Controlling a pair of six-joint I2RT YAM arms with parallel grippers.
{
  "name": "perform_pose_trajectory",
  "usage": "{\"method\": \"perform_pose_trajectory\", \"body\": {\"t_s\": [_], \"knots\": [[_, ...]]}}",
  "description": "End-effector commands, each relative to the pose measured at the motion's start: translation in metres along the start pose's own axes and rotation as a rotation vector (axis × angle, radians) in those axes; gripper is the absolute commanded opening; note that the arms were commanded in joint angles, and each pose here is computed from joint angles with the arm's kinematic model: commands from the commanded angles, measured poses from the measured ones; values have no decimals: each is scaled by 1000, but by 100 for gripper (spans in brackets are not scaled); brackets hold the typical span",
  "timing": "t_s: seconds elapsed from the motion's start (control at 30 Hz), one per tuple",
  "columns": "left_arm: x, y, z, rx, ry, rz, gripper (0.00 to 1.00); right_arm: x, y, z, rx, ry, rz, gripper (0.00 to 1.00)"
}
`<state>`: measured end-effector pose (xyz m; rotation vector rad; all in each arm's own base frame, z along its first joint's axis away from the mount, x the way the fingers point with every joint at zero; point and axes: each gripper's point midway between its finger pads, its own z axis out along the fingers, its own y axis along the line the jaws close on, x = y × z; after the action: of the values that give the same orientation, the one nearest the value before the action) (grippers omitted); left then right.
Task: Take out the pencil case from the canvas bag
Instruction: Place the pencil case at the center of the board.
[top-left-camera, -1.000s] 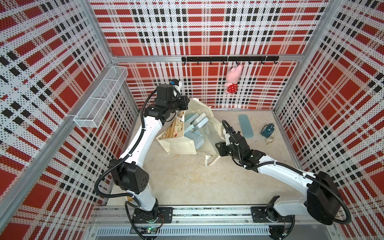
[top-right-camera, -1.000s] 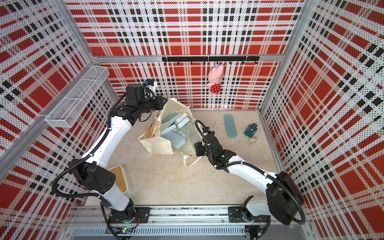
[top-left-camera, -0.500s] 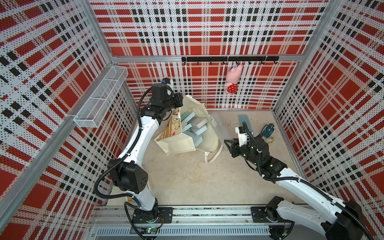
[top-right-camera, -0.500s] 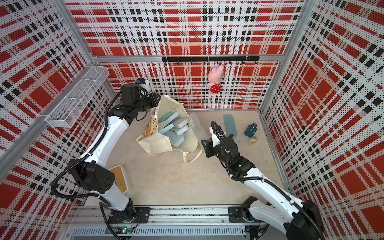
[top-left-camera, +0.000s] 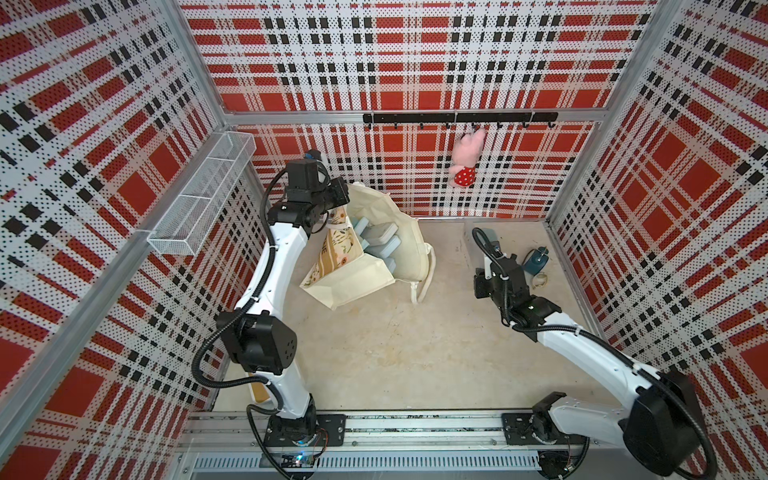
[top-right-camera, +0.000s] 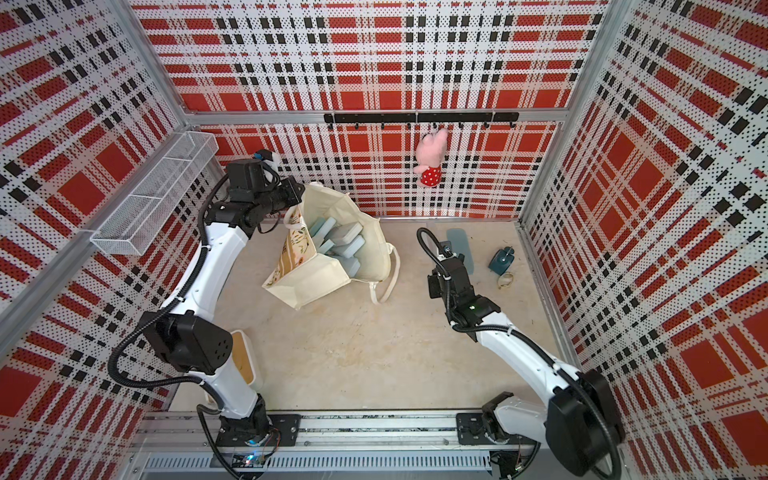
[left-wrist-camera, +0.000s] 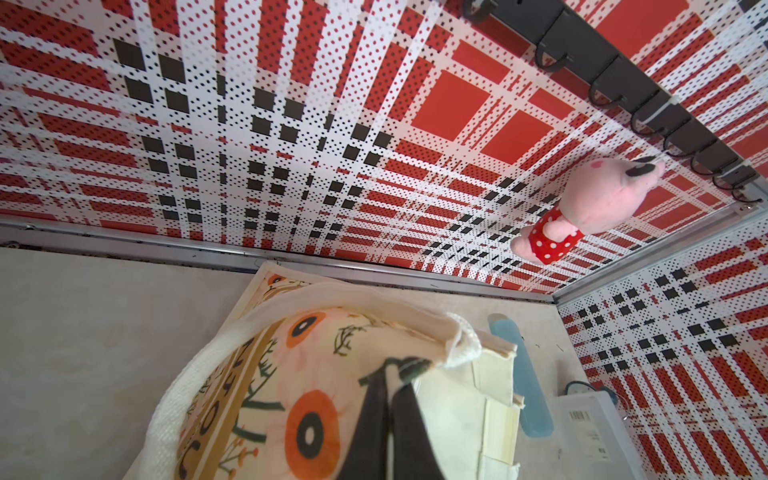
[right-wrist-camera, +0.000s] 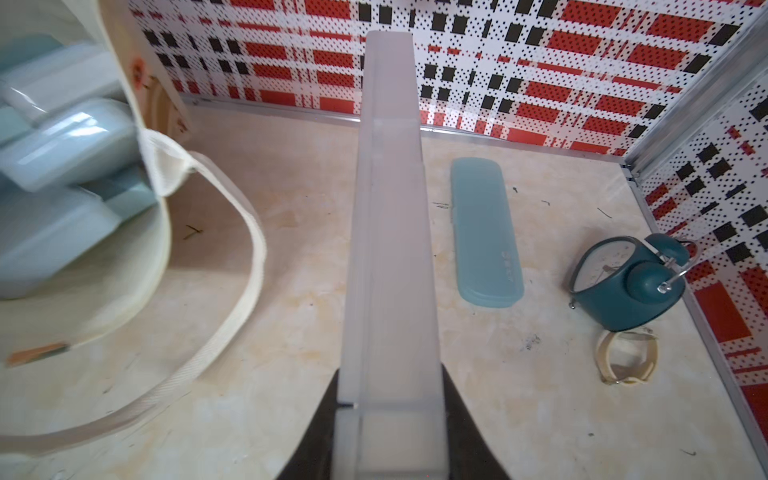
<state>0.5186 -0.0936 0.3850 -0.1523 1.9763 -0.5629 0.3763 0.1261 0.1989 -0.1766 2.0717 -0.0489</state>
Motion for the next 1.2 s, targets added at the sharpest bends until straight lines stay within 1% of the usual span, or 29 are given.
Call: {"method": "perform_pose_trajectory", "body": {"t_s": [0.0,0.13,0.17,0.27,0.33,0.4,0.53,0.77,0.87,1.17], "knots": [[-67,-45,-44,138,-214,78,0,-15,-14,19,97,-11,-72,0],[-62,-44,-44,139,-189,73,0,-15,-14,53,150,28,-134,0],[-61,-43,-45,136,-187,96,0,-15,-14,62,168,40,-154,0],[-61,-42,-49,141,-183,94,0,-11,-14,86,218,83,-198,0],[-65,-40,-52,148,-190,83,0,-9,-13,100,238,101,-217,0],[-72,-40,-58,176,-199,43,0,-8,-12,112,255,112,-231,0],[-89,-48,-70,228,-234,1,0,-3,-13,135,298,152,-275,0],[-112,-66,-88,299,-287,-49,0,8,-20,160,375,210,-362,0],[-115,-65,-91,304,-300,-60,0,15,-24,169,384,233,-384,2],[-112,-65,-90,307,-291,-68,0,34,-31,190,382,271,-438,6]]}}
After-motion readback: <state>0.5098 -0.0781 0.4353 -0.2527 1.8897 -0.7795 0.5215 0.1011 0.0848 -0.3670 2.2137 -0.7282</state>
